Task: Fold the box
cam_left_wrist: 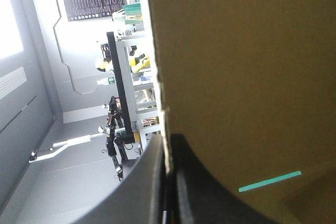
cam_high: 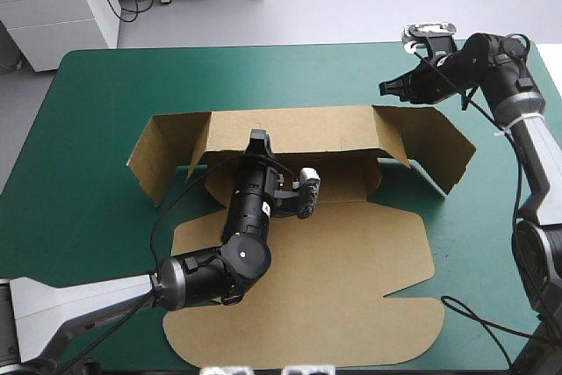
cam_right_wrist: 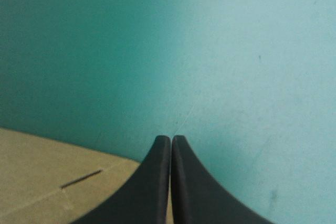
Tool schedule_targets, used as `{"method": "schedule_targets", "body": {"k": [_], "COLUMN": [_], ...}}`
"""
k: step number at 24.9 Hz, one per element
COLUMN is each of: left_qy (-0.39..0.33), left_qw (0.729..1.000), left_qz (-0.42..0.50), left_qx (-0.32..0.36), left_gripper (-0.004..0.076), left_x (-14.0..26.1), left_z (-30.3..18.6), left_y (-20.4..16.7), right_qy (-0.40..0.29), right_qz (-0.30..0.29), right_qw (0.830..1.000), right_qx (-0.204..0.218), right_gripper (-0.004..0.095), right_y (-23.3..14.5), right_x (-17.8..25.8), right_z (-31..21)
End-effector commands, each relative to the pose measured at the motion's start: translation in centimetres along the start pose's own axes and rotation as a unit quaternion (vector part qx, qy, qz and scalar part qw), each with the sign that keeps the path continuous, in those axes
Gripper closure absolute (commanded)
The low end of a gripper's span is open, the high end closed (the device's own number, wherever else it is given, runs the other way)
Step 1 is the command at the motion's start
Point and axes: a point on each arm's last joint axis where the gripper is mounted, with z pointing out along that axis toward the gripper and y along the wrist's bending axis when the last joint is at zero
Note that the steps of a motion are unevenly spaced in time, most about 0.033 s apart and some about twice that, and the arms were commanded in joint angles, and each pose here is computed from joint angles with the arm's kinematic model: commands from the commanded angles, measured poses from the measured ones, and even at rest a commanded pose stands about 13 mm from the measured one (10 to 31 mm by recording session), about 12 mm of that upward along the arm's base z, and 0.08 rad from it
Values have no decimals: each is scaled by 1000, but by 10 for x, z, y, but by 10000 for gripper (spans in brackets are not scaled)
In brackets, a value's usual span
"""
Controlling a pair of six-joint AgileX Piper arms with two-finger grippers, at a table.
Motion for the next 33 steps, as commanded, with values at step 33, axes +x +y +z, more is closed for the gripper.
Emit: {"method": "schedule_targets", "body": {"k": [33], "left_qy": [-3], "left_qw": [996], "left_qz": [6], "left_qx": [-85], "left_gripper": [730], "left_x": [4], "left_z": [-8], "left_y": [33], "right_qy": [54], "right_qz": [-33], "right_qw": [998], "right_qx": [-16], "right_gripper": [922], "right_y": [26], "right_x": [42], "right_z": [-82]}}
